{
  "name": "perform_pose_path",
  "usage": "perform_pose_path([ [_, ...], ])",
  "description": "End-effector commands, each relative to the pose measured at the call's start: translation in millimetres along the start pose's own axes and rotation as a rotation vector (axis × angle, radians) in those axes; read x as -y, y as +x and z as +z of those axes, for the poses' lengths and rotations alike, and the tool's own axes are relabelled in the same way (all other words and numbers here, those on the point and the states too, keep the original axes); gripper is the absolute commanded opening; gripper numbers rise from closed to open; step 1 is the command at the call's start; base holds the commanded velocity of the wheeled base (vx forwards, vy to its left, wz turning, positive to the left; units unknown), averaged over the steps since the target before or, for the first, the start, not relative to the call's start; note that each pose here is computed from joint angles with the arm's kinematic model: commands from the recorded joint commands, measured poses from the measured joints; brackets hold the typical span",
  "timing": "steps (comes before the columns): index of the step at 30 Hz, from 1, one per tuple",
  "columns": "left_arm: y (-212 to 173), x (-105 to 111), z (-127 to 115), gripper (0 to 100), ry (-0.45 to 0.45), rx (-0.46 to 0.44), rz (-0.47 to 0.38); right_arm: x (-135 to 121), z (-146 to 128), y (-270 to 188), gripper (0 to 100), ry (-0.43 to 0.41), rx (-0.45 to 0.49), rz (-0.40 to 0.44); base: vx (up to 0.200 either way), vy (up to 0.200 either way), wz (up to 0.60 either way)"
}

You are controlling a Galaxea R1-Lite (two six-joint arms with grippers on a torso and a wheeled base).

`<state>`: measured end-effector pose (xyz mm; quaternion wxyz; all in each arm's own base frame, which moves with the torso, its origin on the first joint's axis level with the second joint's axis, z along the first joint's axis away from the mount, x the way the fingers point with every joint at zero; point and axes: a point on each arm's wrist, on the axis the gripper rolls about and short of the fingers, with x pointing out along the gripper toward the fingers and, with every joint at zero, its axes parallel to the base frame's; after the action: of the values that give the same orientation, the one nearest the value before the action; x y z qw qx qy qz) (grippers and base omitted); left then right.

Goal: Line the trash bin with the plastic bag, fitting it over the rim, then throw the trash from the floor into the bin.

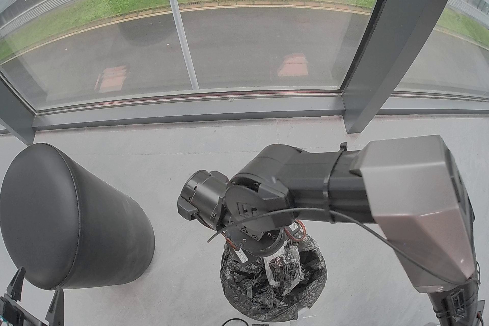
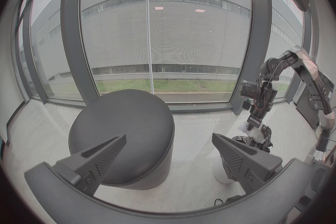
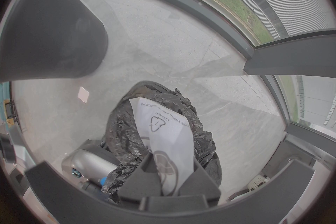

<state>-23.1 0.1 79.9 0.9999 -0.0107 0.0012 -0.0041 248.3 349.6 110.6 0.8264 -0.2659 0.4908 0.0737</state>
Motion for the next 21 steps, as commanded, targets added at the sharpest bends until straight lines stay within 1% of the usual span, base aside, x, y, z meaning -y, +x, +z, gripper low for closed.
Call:
perform_pose_path([
  [1, 0, 0, -4, 100, -0.008, -0.004, -0.001, -9, -5, 36, 0, -0.032, -0.074, -0.049, 0.0, 0.0, 0.0],
  [11, 0, 0, -5, 100, 0.009, -0.005, -0.004, -17, -14, 76, 0, -0.068, -0.168, -0.101, 0.0, 0.0, 0.0],
  [17, 0, 0, -5, 100, 0.009, -0.005, -0.004, -16, -16, 93, 0, -0.069, -0.203, -0.117, 0.0, 0.0, 0.0],
  [21, 0, 0, -5, 100, 0.009, -0.005, -0.004, -20, -21, 105, 0, -0.084, -0.232, -0.129, 0.0, 0.0, 0.0],
])
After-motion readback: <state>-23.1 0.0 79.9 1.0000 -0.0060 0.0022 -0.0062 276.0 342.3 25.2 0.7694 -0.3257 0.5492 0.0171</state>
